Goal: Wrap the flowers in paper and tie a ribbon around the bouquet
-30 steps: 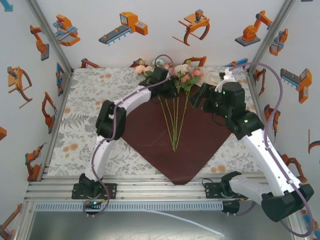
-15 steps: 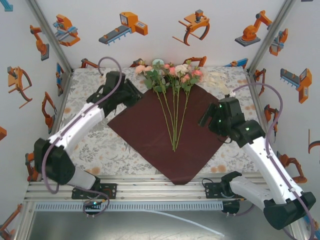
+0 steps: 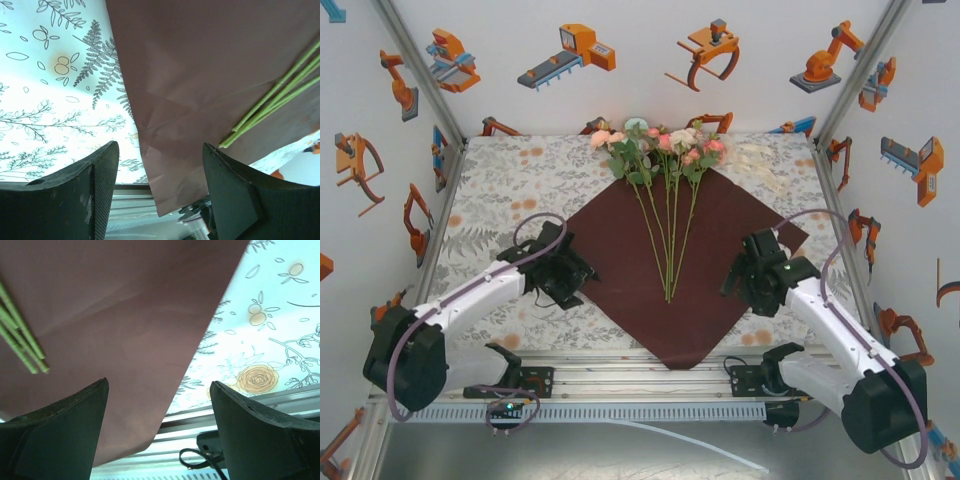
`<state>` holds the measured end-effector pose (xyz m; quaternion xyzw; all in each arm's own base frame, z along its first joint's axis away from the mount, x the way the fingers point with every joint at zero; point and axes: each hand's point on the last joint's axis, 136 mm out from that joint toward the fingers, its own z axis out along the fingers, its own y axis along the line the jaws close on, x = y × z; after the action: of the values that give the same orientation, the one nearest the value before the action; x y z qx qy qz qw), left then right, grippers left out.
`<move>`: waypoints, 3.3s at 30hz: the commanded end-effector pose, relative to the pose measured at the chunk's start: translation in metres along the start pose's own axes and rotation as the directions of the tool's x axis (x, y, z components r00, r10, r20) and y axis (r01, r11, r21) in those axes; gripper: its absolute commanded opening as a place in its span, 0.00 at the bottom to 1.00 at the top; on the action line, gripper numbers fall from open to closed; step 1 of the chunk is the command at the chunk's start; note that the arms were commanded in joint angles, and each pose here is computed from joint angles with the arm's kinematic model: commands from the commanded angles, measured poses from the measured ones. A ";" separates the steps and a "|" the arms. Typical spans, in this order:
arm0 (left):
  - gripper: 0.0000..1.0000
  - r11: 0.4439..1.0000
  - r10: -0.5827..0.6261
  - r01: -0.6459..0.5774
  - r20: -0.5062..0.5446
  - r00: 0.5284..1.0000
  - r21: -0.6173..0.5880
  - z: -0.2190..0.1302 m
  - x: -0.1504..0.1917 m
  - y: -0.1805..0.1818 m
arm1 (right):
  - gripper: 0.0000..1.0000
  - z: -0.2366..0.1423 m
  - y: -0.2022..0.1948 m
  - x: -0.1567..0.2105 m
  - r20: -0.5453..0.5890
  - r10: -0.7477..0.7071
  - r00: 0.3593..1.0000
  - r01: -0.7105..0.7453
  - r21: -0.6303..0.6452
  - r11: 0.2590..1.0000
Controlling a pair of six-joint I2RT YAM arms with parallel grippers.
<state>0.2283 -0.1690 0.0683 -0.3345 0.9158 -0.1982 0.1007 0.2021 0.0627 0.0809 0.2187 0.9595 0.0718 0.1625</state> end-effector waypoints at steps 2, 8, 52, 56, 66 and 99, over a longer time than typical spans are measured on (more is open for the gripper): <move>0.63 0.999 0.050 -0.050 -0.001 0.999 -0.019 0.008 0.009 -0.004 | 0.75 0.000 -0.004 -0.006 0.036 0.073 0.997 -0.070 -0.064 0.995; 0.62 0.996 0.055 -0.058 -0.038 0.998 -0.073 0.026 0.016 0.008 | 0.75 -0.008 -0.008 -0.011 0.080 0.104 0.991 -0.096 -0.096 0.991; 0.00 0.969 -0.009 0.057 -0.195 0.981 0.242 0.034 0.041 -0.077 | 0.78 -0.019 0.006 -0.008 -0.055 0.152 0.987 -0.162 -0.348 0.923; 0.00 0.972 -0.018 0.064 -0.196 0.980 0.227 0.036 0.039 -0.072 | 0.79 -0.069 0.031 -0.034 0.109 0.079 0.991 -0.018 -0.475 0.880; 0.00 0.972 -0.019 0.061 -0.183 0.983 0.228 0.036 0.033 -0.071 | 0.81 -0.114 0.089 -0.021 0.246 -0.218 0.945 0.328 -0.663 0.673; 0.38 0.978 -0.209 0.209 -0.008 0.978 -0.006 -0.004 0.025 -0.010 | 0.60 -0.040 0.052 -0.052 0.144 -0.123 0.982 0.154 -0.229 0.961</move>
<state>0.2350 -0.2208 0.0889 -0.3335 0.9007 -0.2657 0.0832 0.2558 0.1067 0.1487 0.0433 0.9443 0.1907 0.2648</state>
